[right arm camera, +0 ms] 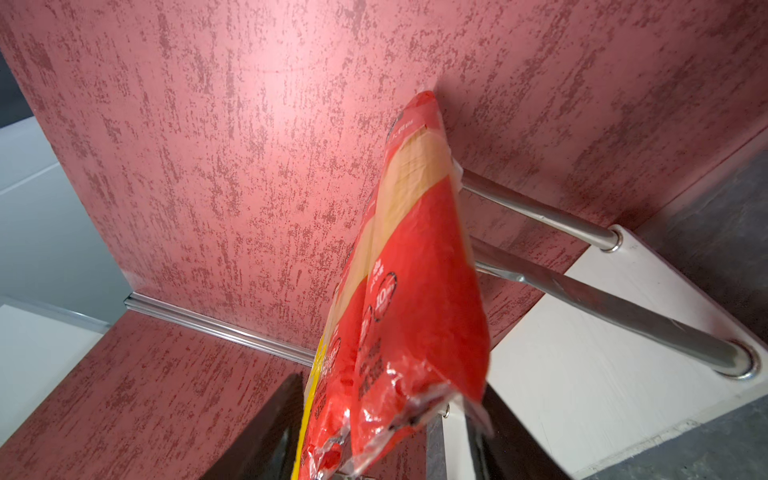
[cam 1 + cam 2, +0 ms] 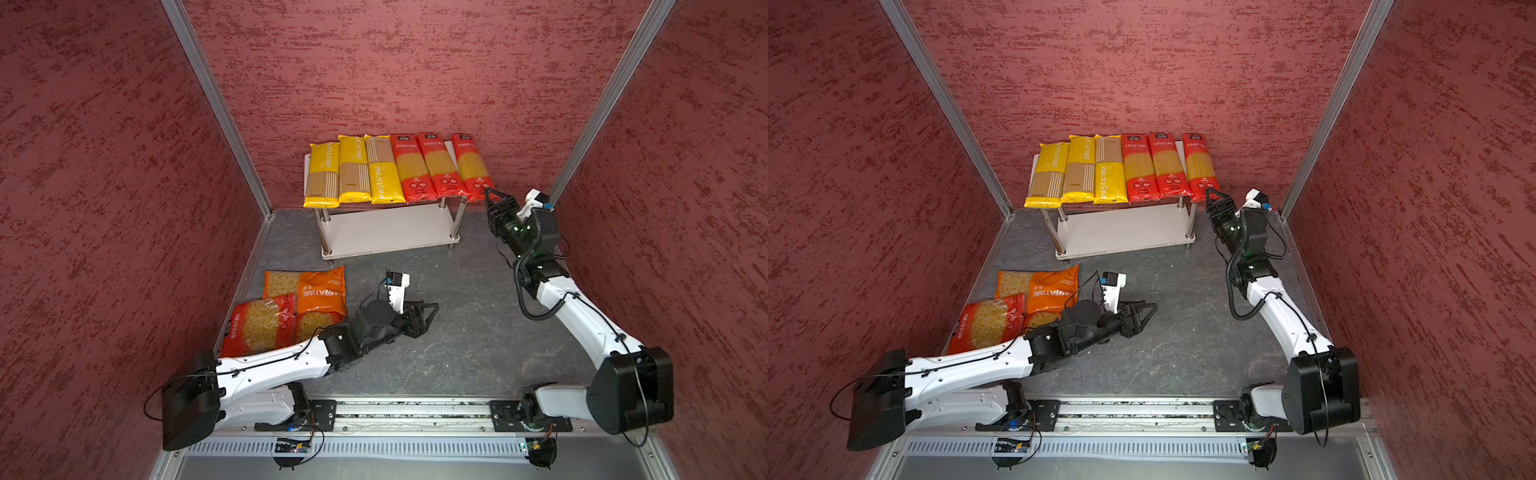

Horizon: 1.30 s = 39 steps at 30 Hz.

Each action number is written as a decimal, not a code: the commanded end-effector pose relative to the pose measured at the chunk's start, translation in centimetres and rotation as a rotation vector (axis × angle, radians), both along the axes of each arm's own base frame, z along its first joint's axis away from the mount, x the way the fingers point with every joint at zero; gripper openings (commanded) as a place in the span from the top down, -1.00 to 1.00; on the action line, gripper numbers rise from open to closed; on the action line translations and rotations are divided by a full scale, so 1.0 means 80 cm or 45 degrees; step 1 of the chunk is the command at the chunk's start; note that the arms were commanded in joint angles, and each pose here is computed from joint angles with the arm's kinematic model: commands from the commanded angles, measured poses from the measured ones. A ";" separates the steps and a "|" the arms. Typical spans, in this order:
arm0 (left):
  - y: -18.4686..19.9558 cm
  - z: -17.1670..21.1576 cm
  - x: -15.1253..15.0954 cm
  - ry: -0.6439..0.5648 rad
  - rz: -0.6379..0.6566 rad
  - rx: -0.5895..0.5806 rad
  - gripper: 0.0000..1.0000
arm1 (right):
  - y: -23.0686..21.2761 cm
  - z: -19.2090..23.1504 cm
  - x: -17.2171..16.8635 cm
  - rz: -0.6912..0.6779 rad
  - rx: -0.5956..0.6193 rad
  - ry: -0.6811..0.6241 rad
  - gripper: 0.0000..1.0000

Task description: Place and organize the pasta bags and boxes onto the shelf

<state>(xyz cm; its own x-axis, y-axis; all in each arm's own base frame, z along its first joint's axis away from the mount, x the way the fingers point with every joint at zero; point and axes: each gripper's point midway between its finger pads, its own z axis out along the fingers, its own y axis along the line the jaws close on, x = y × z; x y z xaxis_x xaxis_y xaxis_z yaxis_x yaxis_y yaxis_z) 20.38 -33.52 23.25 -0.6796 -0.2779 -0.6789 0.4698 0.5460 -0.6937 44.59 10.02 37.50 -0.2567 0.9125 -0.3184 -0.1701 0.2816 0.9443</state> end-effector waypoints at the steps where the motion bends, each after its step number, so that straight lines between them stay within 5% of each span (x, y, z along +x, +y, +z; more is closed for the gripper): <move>1: 0.007 -0.005 0.002 -0.027 0.019 0.037 -0.13 | -0.005 0.012 0.013 -0.027 0.068 0.000 -0.26; 7: 0.004 -0.005 0.002 -0.030 0.014 0.032 -0.13 | 0.001 0.015 0.027 -0.003 0.092 -0.001 -0.20; 17: 0.005 -0.007 0.002 -0.029 0.014 0.031 -0.13 | 0.036 0.032 0.042 0.185 0.025 -0.061 0.69; 28: 0.008 -0.009 0.001 -0.034 0.018 0.037 -0.13 | 0.081 0.052 0.049 0.468 -0.020 -0.099 0.93; 33: 0.008 -0.010 0.001 -0.035 0.020 0.035 -0.13 | 0.076 0.044 0.048 0.432 -0.009 -0.070 0.78; 36: 0.009 -0.010 0.001 -0.038 0.021 0.036 -0.13 | 0.069 0.041 0.044 0.392 -0.014 -0.061 0.26; 39: 0.011 -0.009 0.001 -0.041 0.025 0.037 -0.13 | 0.058 0.039 0.035 0.329 -0.047 -0.065 0.02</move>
<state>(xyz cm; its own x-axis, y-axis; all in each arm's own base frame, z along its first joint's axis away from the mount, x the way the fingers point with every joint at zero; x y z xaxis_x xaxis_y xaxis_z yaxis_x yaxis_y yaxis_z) 20.43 -33.10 22.24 -0.6724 -0.2637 -0.6916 0.4691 0.5708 -0.6739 49.60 14.24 37.95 -0.4710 0.8202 -0.3248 -0.2125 0.2518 0.9442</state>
